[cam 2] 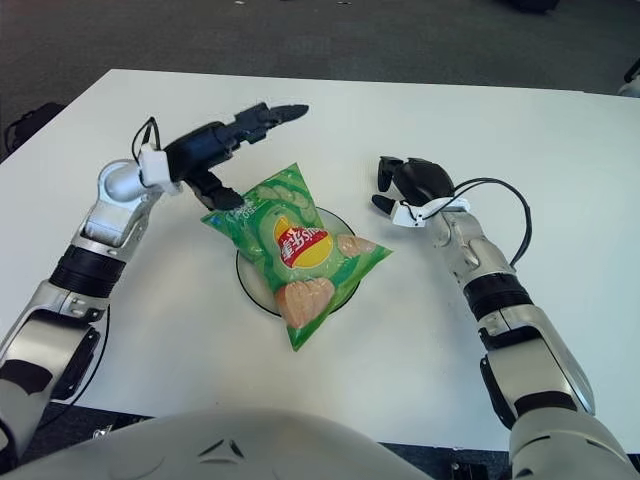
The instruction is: Put the snack into the plate.
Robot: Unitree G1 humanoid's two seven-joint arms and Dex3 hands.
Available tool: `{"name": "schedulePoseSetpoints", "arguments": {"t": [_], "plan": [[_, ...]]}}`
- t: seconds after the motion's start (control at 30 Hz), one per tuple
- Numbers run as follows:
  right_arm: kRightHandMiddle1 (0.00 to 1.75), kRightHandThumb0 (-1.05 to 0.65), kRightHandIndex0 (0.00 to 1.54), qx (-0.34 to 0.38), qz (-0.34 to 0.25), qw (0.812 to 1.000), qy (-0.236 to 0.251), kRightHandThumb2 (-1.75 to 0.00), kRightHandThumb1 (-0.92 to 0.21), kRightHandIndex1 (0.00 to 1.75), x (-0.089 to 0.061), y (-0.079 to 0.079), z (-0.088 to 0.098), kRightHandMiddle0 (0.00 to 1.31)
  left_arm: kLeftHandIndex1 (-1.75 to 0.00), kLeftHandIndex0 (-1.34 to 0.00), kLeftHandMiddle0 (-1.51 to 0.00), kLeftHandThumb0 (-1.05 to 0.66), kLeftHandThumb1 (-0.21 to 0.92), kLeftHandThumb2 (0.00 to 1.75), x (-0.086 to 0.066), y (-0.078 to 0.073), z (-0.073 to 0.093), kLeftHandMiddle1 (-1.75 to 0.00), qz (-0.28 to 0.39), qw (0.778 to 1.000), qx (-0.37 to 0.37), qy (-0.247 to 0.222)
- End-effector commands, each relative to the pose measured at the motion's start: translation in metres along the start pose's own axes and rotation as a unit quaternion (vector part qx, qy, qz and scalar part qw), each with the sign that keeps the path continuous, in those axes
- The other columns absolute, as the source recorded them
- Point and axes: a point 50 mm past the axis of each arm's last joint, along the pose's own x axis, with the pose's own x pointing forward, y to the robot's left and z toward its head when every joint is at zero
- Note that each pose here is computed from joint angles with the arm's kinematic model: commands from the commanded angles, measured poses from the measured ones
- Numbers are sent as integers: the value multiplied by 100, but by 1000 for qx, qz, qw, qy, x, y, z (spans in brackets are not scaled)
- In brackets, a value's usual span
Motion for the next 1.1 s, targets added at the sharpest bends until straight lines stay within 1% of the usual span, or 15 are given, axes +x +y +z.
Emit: {"name": "schedulePoseSetpoints", "arguments": {"t": [0.0, 0.1, 0.23, 0.37, 0.43, 0.47, 0.53, 0.57, 0.63, 0.7, 0.73, 0.77, 0.83, 0.93, 1.07], "plan": [[172, -1, 40, -9, 120, 992, 42, -111, -48, 172, -28, 57, -12, 38, -72, 0, -17, -80, 59, 70, -8, 14, 1, -9, 18, 1000, 1, 0], [172, -1, 39, -9, 120, 992, 42, -111, -49, 172, -28, 57, -12, 38, -70, 0, -17, -82, 60, 70, -14, 18, -1, -10, 37, 999, 6, 7], [170, -1, 40, -7, 121, 992, 43, -108, -50, 170, -28, 58, -11, 38, -69, 0, -18, -85, 61, 67, -33, 20, -18, -11, 185, 980, 31, 59], [170, -1, 41, -5, 120, 992, 45, -110, -48, 171, -28, 58, -11, 39, -74, 0, -19, -83, 60, 65, -43, 20, -37, -13, 277, 956, 10, 93], [172, -1, 40, -5, 120, 992, 45, -112, -47, 172, -29, 58, -11, 39, -82, 0, -20, -71, 49, 78, -45, 21, -43, -23, 311, 945, -12, 101], [172, -1, 40, -5, 120, 992, 46, -113, -47, 173, -29, 59, -11, 39, -85, 0, -17, -66, 44, 85, -49, 22, -48, -32, 338, 935, -39, 102], [173, -1, 40, -5, 120, 992, 46, -113, -47, 173, -29, 59, -12, 39, -104, 0, -18, -55, 36, 98, -59, 24, -59, -59, 379, 914, -92, 107], [172, -1, 40, -5, 120, 992, 47, -113, -48, 173, -29, 59, -12, 38, -107, 0, -18, -53, 35, 100, -65, 24, -66, -63, 406, 898, -128, 110], [170, -1, 48, -7, 119, 992, 48, -110, -49, 170, -29, 59, -12, 32, -123, -4, -20, -45, 35, 107, -69, 24, -72, -78, 440, 874, -172, 111], [169, -1, 51, -8, 119, 992, 48, -109, -49, 170, -29, 59, -12, 29, -131, -10, -23, -42, 37, 109, -68, 23, -73, -87, 467, 854, -199, 112], [169, -1, 52, -9, 119, 992, 48, -109, -49, 170, -29, 59, -12, 29, -138, -15, -24, -41, 45, 101, -68, 23, -73, -91, 476, 847, -208, 114], [168, -1, 52, -9, 119, 992, 48, -110, -49, 171, -29, 59, -12, 29, -147, -23, -27, -40, 58, 85, -68, 23, -73, -97, 489, 838, -213, 121], [170, -1, 46, -10, 119, 992, 48, -111, -48, 172, -29, 59, -12, 33, -155, -30, -33, -38, 67, 75, -69, 20, -73, -111, 507, 824, -216, 136], [173, -1, 42, -3, 110, 993, 51, -114, -46, 174, -29, 58, -12, 37, -164, -37, -45, -39, 65, 82, -77, 13, -82, -132, 524, 803, -225, 174], [173, -1, 55, 18, 90, 994, 59, -124, -39, 174, -29, 56, -13, 33, -172, -44, -57, -42, 54, 102, -89, 1, -97, -156, 519, 792, -246, 207]]}}
